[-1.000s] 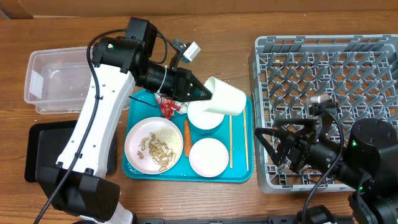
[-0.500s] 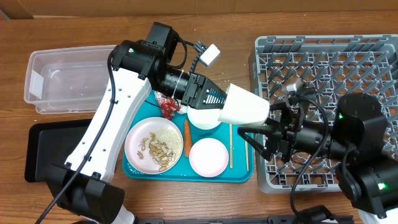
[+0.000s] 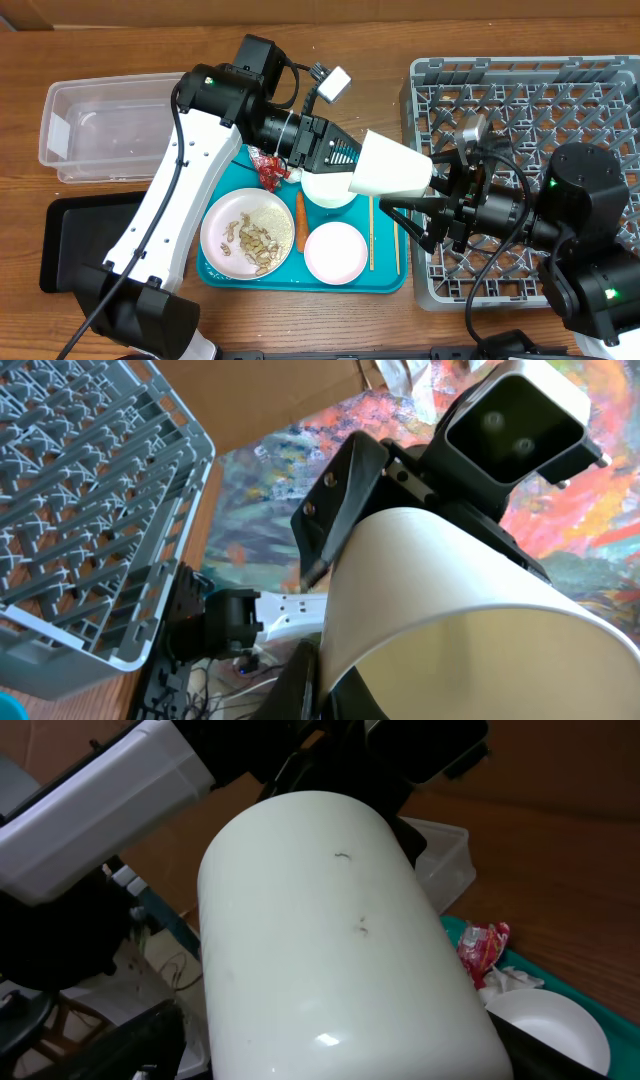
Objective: Sort waste into correct bins and load items into the dishwasher
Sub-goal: 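Lift the white bowl and pass it to the right gripper, then carry the bowl with the right gripper and set it in the rack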
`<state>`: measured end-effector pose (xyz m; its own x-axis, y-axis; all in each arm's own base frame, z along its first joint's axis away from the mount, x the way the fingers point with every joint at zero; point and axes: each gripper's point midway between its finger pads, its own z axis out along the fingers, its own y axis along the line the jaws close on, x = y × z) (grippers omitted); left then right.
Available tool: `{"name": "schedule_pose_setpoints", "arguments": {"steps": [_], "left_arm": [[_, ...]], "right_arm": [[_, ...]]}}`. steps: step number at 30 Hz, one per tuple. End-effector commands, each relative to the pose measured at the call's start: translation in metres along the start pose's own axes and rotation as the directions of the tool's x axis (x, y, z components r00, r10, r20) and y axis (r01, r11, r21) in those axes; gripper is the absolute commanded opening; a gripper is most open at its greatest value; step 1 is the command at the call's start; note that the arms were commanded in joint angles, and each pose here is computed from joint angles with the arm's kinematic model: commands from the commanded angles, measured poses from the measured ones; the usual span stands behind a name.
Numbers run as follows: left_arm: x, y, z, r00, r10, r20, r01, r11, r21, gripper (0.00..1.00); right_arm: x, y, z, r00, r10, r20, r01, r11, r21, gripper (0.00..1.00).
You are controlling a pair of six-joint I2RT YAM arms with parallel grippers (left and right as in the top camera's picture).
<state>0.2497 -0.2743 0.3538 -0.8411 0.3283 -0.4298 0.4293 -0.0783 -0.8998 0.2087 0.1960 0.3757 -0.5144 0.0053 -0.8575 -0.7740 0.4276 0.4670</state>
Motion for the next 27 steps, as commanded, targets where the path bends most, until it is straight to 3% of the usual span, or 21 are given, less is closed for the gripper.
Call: {"name": "schedule_pose_setpoints", "arguments": {"steps": [1, 3, 9, 10, 11, 14, 15, 18, 22, 27], "left_arm": [[-0.003, -0.004, -0.001, 0.998, 0.057, 0.003, -0.057, 0.998, -0.002, 0.04], [-0.003, -0.004, -0.001, 0.998, 0.057, 0.003, -0.057, 0.998, -0.002, 0.04], [-0.003, -0.003, -0.001, 0.998, 0.057, 0.001, -0.057, 0.998, -0.01, 0.04], [-0.003, -0.003, -0.001, 0.998, 0.057, 0.001, -0.057, 0.998, -0.011, 0.09], [-0.003, -0.003, -0.001, 0.998, 0.057, 0.001, -0.057, 0.998, -0.011, 0.23], [-0.003, -0.001, -0.003, 0.999, 0.047, 0.005, -0.046, 0.999, -0.02, 0.85], [-0.004, 0.0, -0.005, 0.999, 0.041, 0.008, -0.041, 0.999, -0.026, 0.99], [-0.007, 0.007, -0.012, 0.999, 0.043, 0.021, -0.041, 0.997, -0.063, 1.0], [-0.011, 0.017, -0.028, 0.998, 0.01, 0.056, -0.004, 0.993, -0.121, 1.0], [-0.017, 0.023, -0.048, 0.994, -0.019, 0.109, 0.035, 0.989, -0.146, 0.84]], "right_arm": [[-0.016, 0.0, -0.007, 0.998, -0.021, 0.051, 0.018, 0.998, 0.058, 0.89], [-0.017, 0.001, -0.007, 0.998, -0.023, 0.051, 0.02, 0.998, 0.052, 0.88], [-0.021, 0.008, -0.01, 0.998, -0.037, 0.059, 0.035, 0.999, 0.037, 0.67], [-0.022, 0.009, -0.011, 0.997, -0.041, 0.064, 0.039, 0.998, 0.04, 0.67], [-0.024, 0.008, -0.012, 0.997, -0.045, 0.069, 0.041, 0.998, 0.054, 0.66], [-0.029, 0.0, -0.02, 0.995, -0.043, 0.089, 0.03, 0.989, 0.145, 0.65], [-0.031, -0.004, -0.024, 0.995, -0.037, 0.095, 0.018, 0.981, 0.191, 0.64], [-0.029, -0.018, -0.038, 0.996, -0.001, 0.089, -0.029, 0.944, 0.328, 0.63], [-0.011, -0.048, -0.069, 0.992, 0.1, 0.073, -0.124, 0.816, 0.564, 0.62], [0.035, -0.081, -0.107, 0.953, 0.291, 0.078, -0.24, 0.576, 0.781, 0.63]]}}
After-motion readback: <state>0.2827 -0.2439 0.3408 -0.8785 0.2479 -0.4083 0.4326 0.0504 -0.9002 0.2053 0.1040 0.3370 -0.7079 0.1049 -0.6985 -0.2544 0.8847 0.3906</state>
